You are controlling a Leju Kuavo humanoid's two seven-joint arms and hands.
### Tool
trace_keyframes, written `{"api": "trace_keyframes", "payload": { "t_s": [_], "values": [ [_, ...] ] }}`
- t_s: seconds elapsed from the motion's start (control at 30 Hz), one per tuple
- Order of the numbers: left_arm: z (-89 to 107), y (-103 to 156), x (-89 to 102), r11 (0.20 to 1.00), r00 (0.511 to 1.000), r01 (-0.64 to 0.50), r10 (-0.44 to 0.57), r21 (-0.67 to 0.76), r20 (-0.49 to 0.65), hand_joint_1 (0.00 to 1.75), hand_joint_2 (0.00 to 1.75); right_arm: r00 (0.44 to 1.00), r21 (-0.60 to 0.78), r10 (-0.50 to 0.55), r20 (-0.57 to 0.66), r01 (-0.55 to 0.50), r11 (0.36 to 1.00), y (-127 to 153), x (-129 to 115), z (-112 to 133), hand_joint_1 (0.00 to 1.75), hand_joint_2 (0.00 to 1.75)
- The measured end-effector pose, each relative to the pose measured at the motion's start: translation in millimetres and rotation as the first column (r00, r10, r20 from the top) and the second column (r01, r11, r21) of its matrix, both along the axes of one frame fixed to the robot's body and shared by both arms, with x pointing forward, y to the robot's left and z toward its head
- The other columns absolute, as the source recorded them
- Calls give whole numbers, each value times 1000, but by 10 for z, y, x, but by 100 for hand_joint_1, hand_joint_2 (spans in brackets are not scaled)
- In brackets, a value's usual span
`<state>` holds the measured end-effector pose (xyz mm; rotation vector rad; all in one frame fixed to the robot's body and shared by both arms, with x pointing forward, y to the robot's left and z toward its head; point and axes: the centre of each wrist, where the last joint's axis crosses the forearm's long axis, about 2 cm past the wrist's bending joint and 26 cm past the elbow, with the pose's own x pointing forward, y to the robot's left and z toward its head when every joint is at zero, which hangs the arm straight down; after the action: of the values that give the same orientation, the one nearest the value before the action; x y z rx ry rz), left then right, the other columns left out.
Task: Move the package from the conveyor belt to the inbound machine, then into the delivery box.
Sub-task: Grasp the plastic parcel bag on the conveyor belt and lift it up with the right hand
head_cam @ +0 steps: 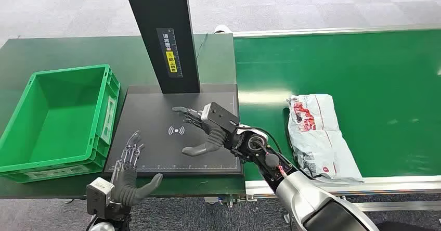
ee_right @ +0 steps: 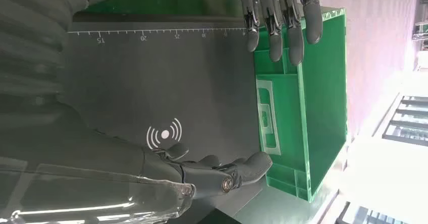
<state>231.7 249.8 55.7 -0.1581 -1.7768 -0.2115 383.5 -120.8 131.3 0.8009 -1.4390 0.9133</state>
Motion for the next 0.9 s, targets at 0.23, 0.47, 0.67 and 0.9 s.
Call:
{"api": "trace_keyframes", "payload": {
  "t_s": [0.23, 0.47, 0.67, 0.9],
  "values": [
    [19, 11, -40, 1000, 1000, -6, 6, 0, 4, 0, 175, 978, -54, -154, 140, 163, 985, -130, 160, 129, 0, 175],
    [72, 60, -116, 1000, 1000, -23, 23, 6, 3, 0, 175, 761, -207, -388, 520, 553, 807, -412, 379, 372, 0, 175],
    [112, 51, -126, 1000, 1000, -22, 22, 8, 6, 0, 175, 630, -289, -396, 668, 710, 642, -624, 469, 501, 0, 175],
    [128, 49, -131, 999, 999, -32, 32, 2, 7, 0, 175, 612, -290, -405, 679, 731, 617, -723, 498, 533, 0, 175]
  ]
}}
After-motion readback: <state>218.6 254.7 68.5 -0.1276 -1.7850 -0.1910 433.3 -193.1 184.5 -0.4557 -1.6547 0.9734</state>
